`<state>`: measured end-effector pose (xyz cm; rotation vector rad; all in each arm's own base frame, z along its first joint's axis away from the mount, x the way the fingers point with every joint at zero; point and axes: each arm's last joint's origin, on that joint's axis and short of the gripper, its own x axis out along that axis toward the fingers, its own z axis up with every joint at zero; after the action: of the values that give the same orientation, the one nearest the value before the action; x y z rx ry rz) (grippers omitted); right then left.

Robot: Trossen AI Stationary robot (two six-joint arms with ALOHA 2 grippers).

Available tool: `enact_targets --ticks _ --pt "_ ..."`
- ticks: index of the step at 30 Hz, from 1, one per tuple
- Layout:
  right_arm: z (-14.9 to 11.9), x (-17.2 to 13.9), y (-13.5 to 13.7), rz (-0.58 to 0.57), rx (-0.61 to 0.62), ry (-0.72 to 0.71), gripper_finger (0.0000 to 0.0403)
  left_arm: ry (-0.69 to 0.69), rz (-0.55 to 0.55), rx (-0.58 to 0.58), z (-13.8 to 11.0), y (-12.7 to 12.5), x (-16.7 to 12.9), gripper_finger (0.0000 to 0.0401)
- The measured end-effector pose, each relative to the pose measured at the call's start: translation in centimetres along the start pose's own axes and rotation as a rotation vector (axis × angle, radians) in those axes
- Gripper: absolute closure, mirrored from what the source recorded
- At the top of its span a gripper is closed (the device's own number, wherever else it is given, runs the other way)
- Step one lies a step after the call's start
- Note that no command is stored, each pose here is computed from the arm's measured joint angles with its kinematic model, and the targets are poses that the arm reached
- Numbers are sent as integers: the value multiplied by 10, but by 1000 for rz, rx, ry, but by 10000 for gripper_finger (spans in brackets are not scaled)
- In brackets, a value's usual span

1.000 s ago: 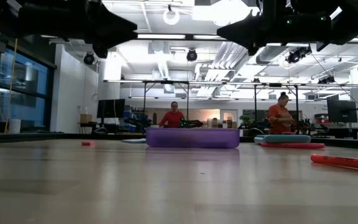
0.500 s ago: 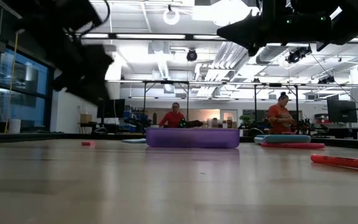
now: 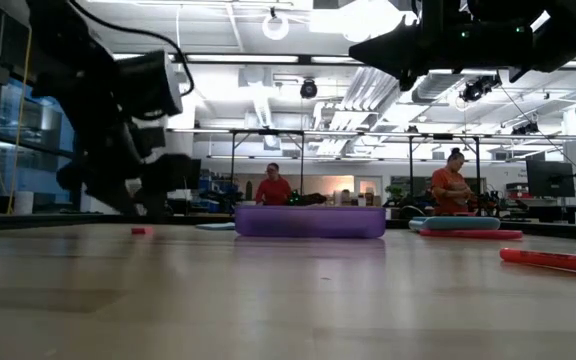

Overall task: Pack school essentials
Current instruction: Put the pink eraser into the violet supply box

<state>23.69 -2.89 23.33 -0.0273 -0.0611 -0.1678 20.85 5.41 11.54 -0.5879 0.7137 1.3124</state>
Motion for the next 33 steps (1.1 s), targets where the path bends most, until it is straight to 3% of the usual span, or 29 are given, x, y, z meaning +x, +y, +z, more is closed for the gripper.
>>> enact_targets --ticks 18,33 --pt "0 0 0 0 3 2 402 -42 79 -137 -15 -5 21 184" --pt "-1 0 0 -1 2 6 402 -26 31 -108 -26 -11 13 318"
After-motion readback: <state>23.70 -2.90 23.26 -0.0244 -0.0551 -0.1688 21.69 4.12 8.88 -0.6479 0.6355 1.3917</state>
